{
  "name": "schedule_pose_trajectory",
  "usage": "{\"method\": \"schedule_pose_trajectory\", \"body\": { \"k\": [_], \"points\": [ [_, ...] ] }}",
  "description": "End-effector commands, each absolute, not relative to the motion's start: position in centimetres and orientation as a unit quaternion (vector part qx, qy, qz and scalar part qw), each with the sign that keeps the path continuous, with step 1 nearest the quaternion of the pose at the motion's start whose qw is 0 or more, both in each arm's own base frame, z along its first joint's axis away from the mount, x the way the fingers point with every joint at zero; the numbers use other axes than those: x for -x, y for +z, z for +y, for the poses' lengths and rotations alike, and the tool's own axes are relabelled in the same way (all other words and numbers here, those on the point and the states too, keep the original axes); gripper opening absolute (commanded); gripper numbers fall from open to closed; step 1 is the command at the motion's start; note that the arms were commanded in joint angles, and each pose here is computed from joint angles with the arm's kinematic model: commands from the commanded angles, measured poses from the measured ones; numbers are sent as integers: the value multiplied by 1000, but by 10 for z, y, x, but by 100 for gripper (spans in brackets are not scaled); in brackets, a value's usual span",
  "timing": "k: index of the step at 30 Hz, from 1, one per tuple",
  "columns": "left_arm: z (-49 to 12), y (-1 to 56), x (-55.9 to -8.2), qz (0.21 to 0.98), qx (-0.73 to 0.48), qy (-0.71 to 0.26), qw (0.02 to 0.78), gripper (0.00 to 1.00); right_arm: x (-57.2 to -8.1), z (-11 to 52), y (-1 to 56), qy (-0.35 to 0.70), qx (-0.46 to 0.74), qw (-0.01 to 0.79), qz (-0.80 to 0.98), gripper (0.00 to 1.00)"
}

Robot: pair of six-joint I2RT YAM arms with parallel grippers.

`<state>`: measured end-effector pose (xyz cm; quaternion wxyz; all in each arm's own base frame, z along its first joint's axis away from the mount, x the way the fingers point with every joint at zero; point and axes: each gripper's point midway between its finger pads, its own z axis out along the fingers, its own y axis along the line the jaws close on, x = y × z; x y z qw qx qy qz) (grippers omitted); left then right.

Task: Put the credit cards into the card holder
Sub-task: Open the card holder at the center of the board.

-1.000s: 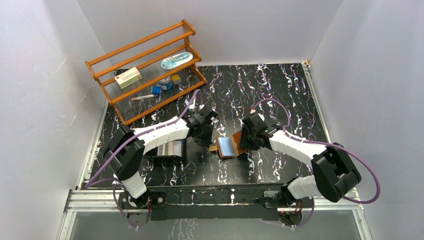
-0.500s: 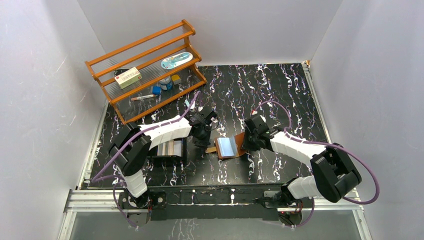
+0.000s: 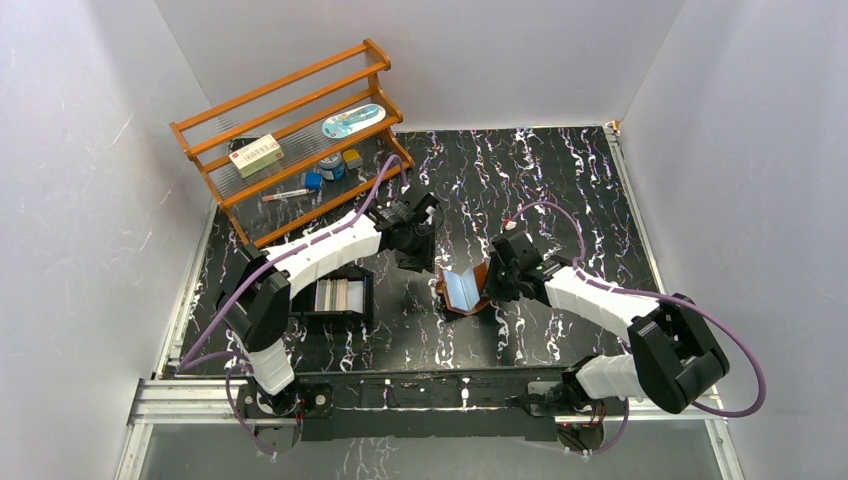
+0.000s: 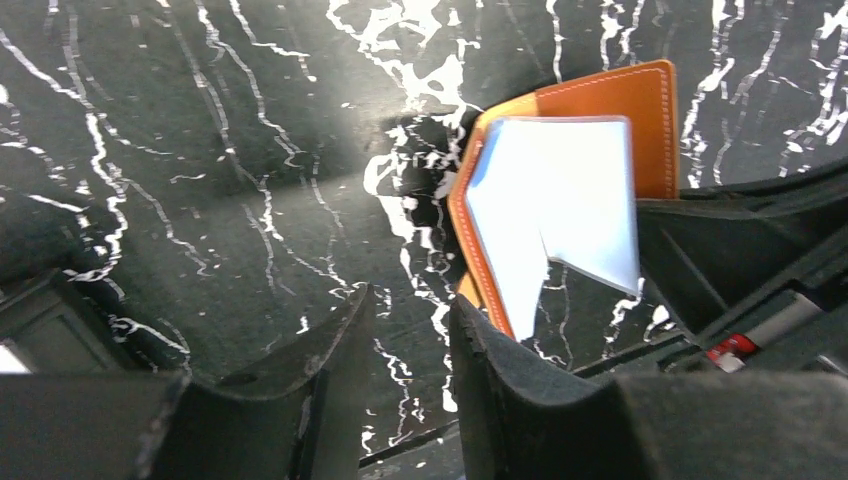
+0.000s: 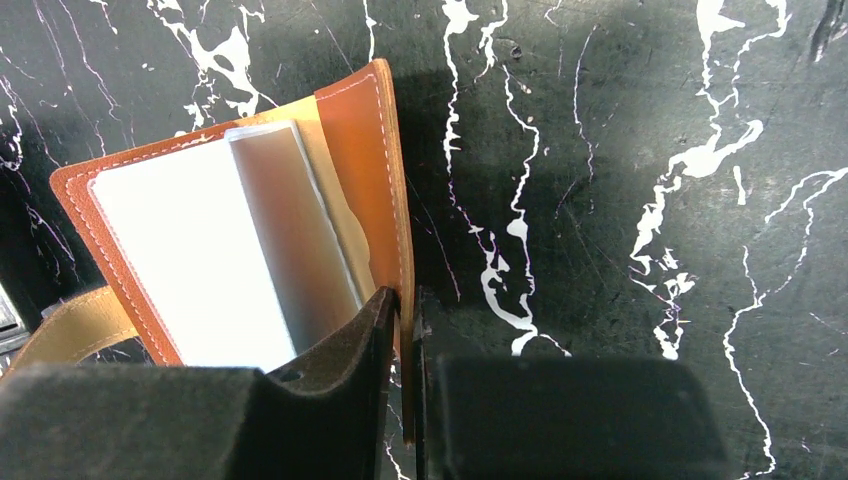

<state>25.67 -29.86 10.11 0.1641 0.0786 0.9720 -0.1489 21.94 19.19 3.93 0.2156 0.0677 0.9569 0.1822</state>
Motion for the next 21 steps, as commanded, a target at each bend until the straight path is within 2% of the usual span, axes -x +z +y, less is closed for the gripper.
{"method": "schedule_pose_trajectory", "body": {
  "k": [1,7,12,18,21],
  "points": [
    [-318,116,-249,965,-77,-208,143,30,-223,194,45,194,-74,226,952,19],
    [-312,108,-249,969,-68,-192,141,30,-222,193,45,192,-77,225,952,18],
    [-309,125,-254,966,-63,-191,163,35,-222,192,47,191,-80,227,952,17],
    [-363,160,-244,920,-99,-348,148,34,-223,192,49,193,-80,229,951,17],
    [-383,167,-244,902,-111,-395,137,33,-222,192,49,194,-80,228,951,17]
  ]
}}
